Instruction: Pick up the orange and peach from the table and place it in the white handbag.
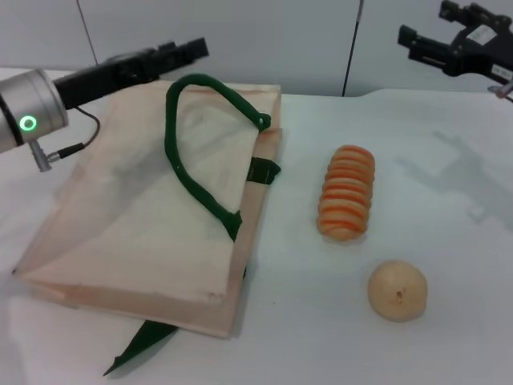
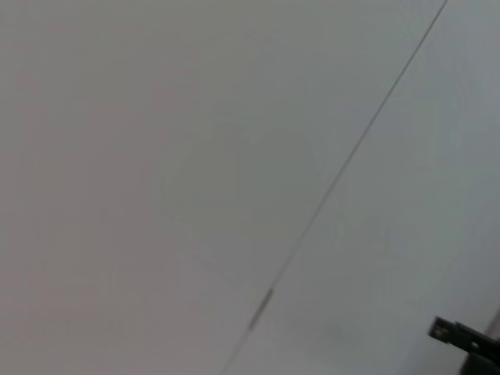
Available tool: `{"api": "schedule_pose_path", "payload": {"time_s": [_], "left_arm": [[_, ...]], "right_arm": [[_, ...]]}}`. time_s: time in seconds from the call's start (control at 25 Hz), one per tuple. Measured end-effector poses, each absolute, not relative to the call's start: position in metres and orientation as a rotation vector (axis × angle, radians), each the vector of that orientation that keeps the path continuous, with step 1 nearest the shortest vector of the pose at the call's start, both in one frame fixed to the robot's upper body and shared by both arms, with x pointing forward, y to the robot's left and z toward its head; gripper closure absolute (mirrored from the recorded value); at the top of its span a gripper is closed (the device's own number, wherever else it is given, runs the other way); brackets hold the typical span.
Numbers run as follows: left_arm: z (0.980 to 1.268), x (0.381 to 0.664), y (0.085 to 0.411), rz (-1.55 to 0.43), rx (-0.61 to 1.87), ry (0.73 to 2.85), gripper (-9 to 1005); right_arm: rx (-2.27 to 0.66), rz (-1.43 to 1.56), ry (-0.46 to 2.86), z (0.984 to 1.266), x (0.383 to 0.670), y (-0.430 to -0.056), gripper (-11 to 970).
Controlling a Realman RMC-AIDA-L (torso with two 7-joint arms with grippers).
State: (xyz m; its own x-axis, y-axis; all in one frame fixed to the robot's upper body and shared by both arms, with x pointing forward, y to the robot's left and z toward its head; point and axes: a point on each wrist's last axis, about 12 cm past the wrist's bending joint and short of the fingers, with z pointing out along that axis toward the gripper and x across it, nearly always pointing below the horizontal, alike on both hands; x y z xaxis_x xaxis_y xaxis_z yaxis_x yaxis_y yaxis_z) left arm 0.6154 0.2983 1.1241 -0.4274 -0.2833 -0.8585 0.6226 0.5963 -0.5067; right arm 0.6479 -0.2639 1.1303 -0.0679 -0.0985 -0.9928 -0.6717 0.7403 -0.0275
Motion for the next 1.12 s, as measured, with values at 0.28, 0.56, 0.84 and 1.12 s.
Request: {"api": "schedule_pose_path", "payload": {"time_s": [0.28,0.56,0.84,1.12], "left_arm": [[1.107,0.595,0.308,-0.745,0.257,1.488,108],[1.076,0.579,0.311,-0.326,0.134,1.381,110],[1.066,0.575,0.312,-0.183,0.016,1.384,111],[1.064,0.573,0.316,-0.179,-0.009,1.392,112]], "right_arm": [[-0.436,0.42,1.445,1.111,0.631,-0.272,66],[-0.089,0.147,1.375,1.084,0.609,-0.288,66],[0.017,0.115,1.382,1.076,0.6,-0.297,66],[0.055,0.093,1.398,1.071,0.595,-0.306,66]]}}
